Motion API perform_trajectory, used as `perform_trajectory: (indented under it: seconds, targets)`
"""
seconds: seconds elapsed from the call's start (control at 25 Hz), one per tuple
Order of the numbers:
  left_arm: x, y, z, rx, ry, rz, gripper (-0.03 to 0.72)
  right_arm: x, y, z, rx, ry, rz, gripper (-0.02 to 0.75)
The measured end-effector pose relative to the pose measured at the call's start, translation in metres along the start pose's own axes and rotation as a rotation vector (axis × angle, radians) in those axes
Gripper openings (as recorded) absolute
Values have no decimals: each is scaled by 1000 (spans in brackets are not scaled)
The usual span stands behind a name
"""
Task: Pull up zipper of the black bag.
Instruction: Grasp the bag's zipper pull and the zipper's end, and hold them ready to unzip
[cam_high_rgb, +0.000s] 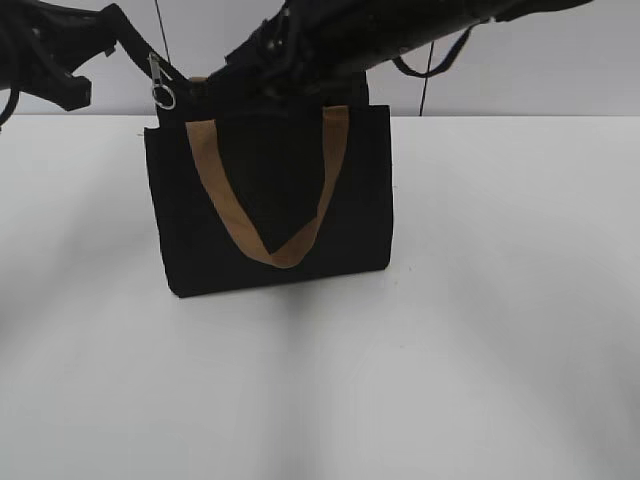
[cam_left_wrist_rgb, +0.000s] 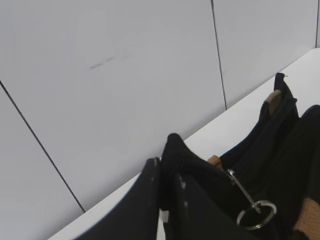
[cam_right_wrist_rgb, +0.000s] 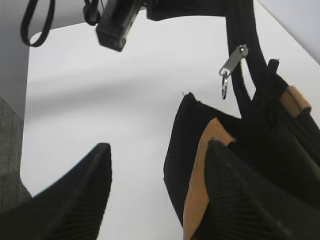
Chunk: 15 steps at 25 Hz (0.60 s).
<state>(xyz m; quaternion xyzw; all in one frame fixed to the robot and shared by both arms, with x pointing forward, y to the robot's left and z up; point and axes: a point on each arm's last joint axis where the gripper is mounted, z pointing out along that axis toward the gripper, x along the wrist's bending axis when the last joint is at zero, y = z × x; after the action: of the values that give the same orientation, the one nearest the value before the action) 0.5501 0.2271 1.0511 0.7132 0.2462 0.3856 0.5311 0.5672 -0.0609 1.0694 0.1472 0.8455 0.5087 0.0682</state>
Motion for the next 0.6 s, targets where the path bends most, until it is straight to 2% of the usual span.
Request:
perform_trajectory:
  seconds: [0.16,0.4,0.6]
  targets:
    - [0,0,0,0,0,0,20,-10,4,27,-3,31,38,427]
    - [0,0,0,0,0,0,20,-15,0,58,10,67,52,321]
    - [0,0,0,0,0,0,20,-24,-3,71,9,57,56,311]
